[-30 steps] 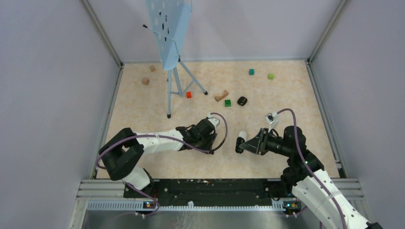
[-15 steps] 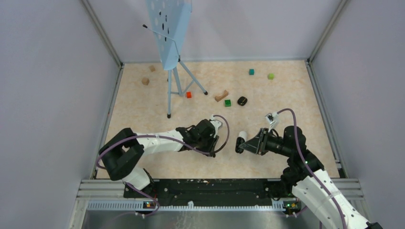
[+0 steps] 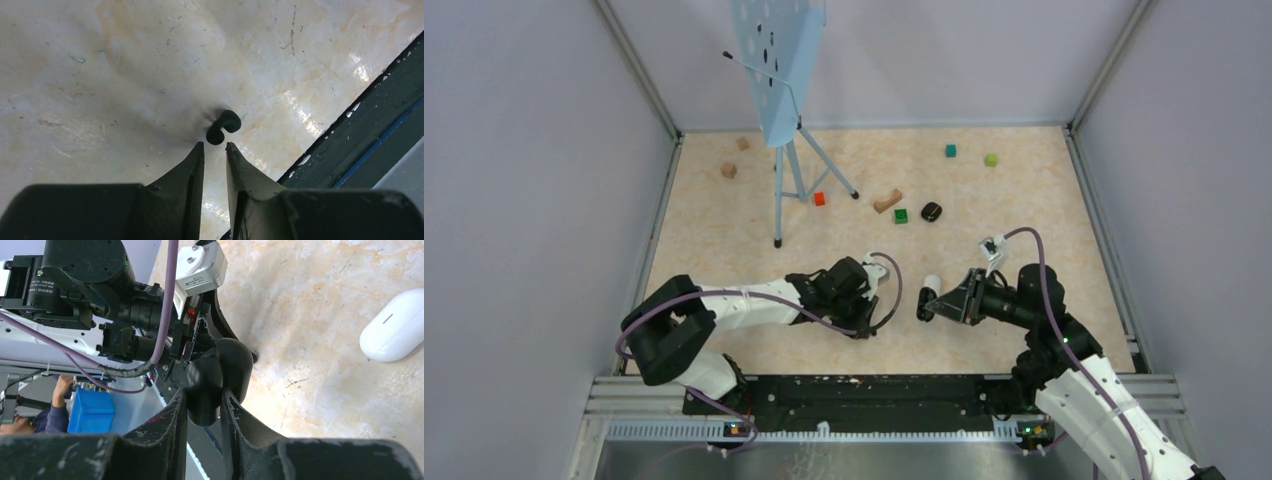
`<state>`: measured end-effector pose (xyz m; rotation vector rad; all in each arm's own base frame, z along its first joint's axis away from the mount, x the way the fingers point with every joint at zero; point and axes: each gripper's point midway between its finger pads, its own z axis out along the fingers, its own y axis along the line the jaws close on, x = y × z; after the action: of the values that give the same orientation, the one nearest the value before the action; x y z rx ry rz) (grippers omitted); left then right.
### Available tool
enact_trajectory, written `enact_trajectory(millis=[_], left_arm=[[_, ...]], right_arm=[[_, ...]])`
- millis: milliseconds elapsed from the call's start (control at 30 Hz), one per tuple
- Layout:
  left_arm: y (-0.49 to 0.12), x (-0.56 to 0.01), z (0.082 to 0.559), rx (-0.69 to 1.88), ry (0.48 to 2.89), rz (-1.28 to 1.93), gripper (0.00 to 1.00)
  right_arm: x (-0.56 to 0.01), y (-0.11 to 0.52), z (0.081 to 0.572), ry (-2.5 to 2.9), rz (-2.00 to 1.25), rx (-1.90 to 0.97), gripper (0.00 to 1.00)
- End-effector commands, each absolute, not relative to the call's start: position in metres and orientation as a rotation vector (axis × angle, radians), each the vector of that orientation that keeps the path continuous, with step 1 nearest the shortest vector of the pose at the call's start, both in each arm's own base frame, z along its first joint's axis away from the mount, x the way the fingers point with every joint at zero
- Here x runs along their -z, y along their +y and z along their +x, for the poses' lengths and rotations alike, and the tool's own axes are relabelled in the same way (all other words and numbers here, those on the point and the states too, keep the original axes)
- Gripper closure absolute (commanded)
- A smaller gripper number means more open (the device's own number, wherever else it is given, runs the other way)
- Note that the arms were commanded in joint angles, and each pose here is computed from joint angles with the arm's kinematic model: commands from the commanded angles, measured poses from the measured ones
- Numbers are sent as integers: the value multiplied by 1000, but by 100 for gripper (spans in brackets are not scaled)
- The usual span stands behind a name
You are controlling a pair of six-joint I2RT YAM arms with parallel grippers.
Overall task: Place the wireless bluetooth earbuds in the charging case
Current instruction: Pick up the right earbud from the center of the board.
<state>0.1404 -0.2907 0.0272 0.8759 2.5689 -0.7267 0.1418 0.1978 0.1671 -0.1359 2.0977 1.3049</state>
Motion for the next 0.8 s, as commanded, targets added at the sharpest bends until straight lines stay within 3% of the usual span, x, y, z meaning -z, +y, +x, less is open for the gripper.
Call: enact_trajectory(millis=[0,167,367,767], left_arm=[[-303,-42,136,839,2507,885,74],[-307,-42,137,857,2498,891,75],[-307,-51,142,830,2483,898,66],[-308,-48,171,704,2408,958,67]], right_arm=[[-176,198,147,2057,-137,-1308,100],[-175,197,145,2058,-136,-1305,100],[-175,196,144,2060,-128,-1300,100],[-174,195,143,2063,-127,-1296,100]])
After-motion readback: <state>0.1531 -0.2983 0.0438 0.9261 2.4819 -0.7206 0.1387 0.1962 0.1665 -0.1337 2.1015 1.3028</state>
